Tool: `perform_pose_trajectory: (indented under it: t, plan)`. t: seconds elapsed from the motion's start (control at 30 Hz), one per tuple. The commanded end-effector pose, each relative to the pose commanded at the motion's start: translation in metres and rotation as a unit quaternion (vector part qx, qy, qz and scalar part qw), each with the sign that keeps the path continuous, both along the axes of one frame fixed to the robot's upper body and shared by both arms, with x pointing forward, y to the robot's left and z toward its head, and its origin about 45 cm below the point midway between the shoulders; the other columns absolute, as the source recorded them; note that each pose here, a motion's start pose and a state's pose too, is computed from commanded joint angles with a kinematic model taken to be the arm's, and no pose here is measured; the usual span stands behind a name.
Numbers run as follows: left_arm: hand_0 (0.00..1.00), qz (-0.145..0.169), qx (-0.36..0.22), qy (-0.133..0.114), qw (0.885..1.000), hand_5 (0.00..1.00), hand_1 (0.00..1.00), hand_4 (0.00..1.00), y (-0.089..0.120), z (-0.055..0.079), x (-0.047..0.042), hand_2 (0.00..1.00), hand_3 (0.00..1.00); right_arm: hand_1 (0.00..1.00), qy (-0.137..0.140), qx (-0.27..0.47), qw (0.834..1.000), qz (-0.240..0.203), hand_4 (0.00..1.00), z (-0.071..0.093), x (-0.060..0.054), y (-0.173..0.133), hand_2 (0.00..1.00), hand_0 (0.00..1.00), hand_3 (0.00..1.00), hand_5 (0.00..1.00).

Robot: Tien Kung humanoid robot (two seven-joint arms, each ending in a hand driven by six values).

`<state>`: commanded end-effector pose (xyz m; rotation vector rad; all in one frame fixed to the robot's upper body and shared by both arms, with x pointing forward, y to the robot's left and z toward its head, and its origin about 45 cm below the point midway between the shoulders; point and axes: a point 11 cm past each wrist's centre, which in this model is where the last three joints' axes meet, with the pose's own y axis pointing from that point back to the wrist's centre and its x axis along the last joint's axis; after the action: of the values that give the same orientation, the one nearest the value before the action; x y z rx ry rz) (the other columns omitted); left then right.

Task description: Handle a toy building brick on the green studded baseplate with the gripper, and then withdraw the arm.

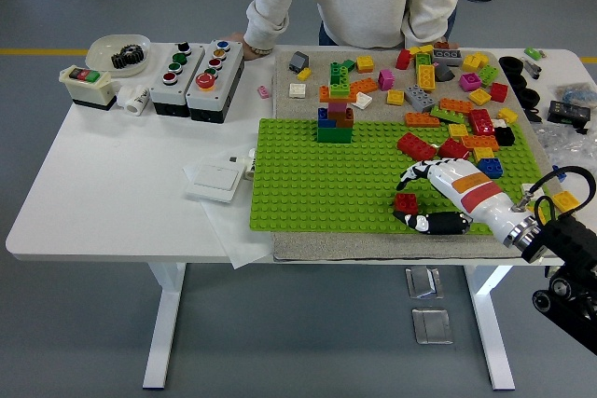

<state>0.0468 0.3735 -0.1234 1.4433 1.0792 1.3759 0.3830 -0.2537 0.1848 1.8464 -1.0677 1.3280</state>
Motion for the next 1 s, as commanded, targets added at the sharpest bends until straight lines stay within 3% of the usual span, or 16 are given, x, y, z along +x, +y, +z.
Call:
perform_pose_trajectory:
  t: [0.03, 0.23, 0.27, 0.43, 0.47, 0.83, 0.87, 1.0]
  plan:
    - [0.779, 0.0, 0.0, 0.0, 1.0, 0.617, 0.721, 0.594, 0.0, 0.0, 0.0001, 0.686, 0.571, 0.694, -0.002, -0.002, 1.0, -0.015, 0.814, 0.002, 0.005, -0.003, 0.751, 0.74, 0.687, 0.477]
    - [0.779, 0.0, 0.0, 0.001, 1.0, 0.617, 0.721, 0.594, 0.0, 0.0, -0.0004, 0.686, 0.571, 0.694, -0.013, 0.0, 0.997, -0.082, 0.814, 0.015, 0.029, -0.017, 0.751, 0.74, 0.687, 0.477]
    - [0.78, 0.001, 0.0, 0.001, 1.0, 0.615, 0.721, 0.594, 0.0, 0.0, -0.0006, 0.685, 0.569, 0.706, -0.016, 0.001, 0.995, -0.095, 0.867, 0.018, 0.033, -0.019, 0.761, 0.75, 0.732, 0.448]
    - [0.78, 0.001, -0.001, 0.002, 1.0, 0.615, 0.721, 0.594, 0.0, 0.0, -0.0011, 0.685, 0.569, 0.706, -0.012, -0.008, 0.992, -0.129, 0.867, 0.02, 0.045, -0.027, 0.761, 0.75, 0.732, 0.448]
    - [0.779, 0.001, -0.001, 0.002, 1.0, 0.614, 0.721, 0.594, 0.0, 0.0, -0.0017, 0.686, 0.569, 0.708, -0.008, -0.01, 0.99, -0.138, 0.929, 0.019, 0.048, -0.027, 0.761, 0.753, 0.789, 0.417]
    - [0.78, -0.006, 0.0, 0.009, 1.0, 0.614, 0.721, 0.594, 0.001, 0.0, -0.0057, 0.688, 0.569, 0.708, 0.023, -0.039, 0.985, -0.164, 0.97, 0.014, 0.071, -0.006, 0.752, 0.751, 0.801, 0.428]
    - [0.779, -0.006, 0.0, 0.009, 1.0, 0.611, 0.721, 0.592, 0.001, 0.0, -0.0058, 0.688, 0.569, 0.7, 0.023, -0.04, 0.985, -0.164, 0.952, 0.014, 0.072, -0.005, 0.729, 0.747, 0.755, 0.431]
    - [0.779, -0.007, 0.001, 0.01, 1.0, 0.611, 0.721, 0.592, 0.002, 0.0, -0.0062, 0.688, 0.569, 0.7, 0.029, -0.04, 0.985, -0.168, 0.952, 0.016, 0.081, 0.003, 0.729, 0.747, 0.755, 0.431]
